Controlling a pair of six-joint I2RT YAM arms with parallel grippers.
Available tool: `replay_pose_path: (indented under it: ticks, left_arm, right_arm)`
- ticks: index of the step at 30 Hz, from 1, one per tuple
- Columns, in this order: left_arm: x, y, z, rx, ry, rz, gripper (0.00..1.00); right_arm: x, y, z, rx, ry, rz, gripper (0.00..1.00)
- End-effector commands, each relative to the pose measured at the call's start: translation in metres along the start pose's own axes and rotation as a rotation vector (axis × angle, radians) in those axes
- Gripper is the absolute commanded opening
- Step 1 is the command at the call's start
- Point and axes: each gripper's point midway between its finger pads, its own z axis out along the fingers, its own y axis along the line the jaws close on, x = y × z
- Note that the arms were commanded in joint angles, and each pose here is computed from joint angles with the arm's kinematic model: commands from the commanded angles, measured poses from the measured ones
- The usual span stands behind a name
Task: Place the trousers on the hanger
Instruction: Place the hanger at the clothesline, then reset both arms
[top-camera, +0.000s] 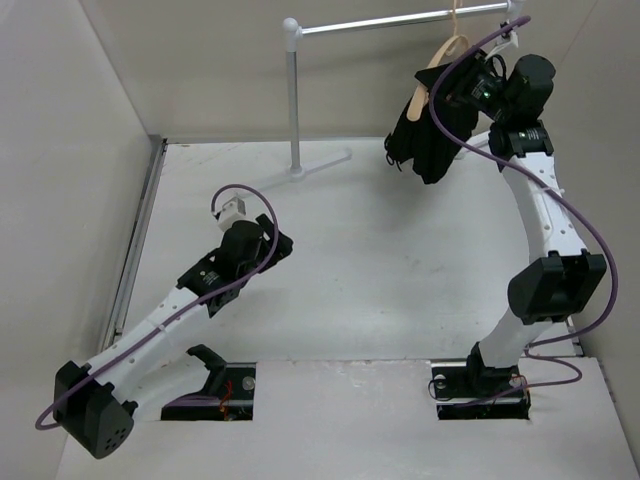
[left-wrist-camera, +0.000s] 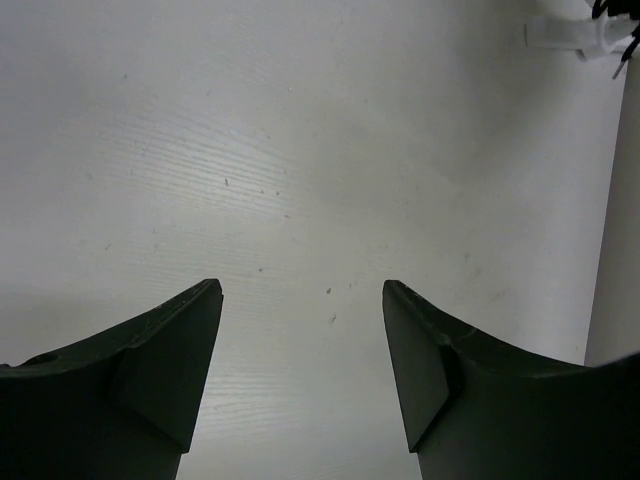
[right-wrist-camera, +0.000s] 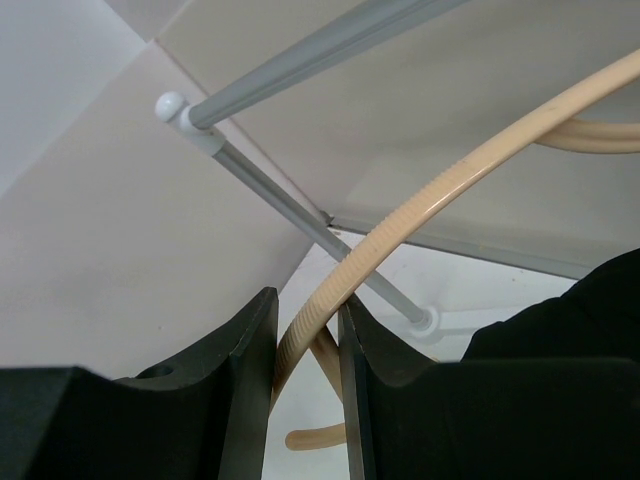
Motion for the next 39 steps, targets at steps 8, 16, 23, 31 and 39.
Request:
replay_pose_path:
  ticks: [8, 16, 23, 31, 39]
  left_arm:
    - [-0.01, 0.005, 0.007, -0.007, -0.024, -0.029, 0.65]
    - [-0.022, 0.014, 0.006, -0.019, -0.044, -0.052, 0.91]
    - [-0.026, 0.018, 0.008, -0.038, -0.048, -0.054, 1.0]
    - [-0.035, 0.019, 0.008, -0.061, -0.055, -0.027, 1.0]
    - [-0.046, 0.006, 0.012, -0.052, -0.046, 0.017, 1.0]
  right_arm:
    - [-0.023, 0.013, -0.004, -0.067, -0.086, -0.113, 0.08]
    - [-0.013, -0.023, -0.004, 0.043, -0.093, -0.053, 0.33]
    - [-0.008, -0.035, -0.011, 0.112, -0.112, -0.033, 0.75]
    - [-0.016, -0.037, -0.022, 0.166, -0.134, -0.024, 0.94]
    - [-0.019, -0.035, -0.048, 0.225, -0.168, -0.016, 1.0]
